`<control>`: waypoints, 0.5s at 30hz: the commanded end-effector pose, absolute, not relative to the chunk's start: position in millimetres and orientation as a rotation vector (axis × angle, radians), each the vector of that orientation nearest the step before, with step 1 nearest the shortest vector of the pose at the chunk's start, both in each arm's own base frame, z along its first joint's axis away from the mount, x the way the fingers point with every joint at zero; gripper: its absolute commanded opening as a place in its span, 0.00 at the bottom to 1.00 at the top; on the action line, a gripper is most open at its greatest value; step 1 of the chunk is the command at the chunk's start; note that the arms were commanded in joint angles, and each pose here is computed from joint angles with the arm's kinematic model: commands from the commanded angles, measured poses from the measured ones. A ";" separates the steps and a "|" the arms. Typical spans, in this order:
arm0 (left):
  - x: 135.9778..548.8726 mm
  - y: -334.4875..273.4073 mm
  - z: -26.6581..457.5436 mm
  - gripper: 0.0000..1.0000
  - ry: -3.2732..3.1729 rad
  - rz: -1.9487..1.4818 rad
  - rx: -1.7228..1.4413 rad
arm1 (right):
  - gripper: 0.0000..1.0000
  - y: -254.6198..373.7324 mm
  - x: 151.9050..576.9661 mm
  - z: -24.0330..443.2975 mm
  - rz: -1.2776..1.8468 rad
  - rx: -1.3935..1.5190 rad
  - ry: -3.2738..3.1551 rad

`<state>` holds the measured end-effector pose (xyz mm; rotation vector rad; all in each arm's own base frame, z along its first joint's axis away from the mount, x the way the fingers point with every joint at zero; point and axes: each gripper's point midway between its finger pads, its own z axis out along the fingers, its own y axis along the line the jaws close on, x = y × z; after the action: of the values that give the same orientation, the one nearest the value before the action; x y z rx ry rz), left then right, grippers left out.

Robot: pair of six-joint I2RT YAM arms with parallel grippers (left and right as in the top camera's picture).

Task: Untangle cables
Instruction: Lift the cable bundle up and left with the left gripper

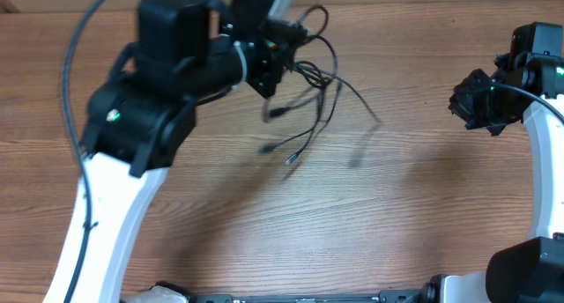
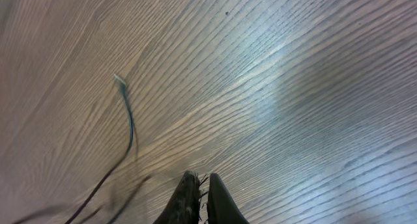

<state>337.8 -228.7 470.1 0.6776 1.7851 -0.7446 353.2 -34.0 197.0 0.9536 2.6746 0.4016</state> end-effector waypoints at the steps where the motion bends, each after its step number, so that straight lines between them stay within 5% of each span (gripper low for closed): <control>1: 297.6 -206.1 533.3 0.04 1.592 -0.749 0.654 | 0.05 -41.0 356.7 189.5 0.366 0.931 2.695; 6: 283.1 -192.4 551.0 0.04 1.547 -0.744 0.618 | 0.06 -16.4 365.6 186.0 0.556 0.781 2.737; 10: 288.7 -195.9 533.8 0.04 1.618 -0.762 0.618 | 0.27 50.2 368.3 233.2 1.008 0.223 2.611; 15: 312.0 -201.7 508.2 0.04 1.719 -0.775 0.586 | 0.44 87.0 351.6 287.7 1.018 -0.064 2.473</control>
<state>292.8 -196.4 523.6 0.6181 1.6566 -0.7492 365.4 48.9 216.5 0.3053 2.6860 0.9232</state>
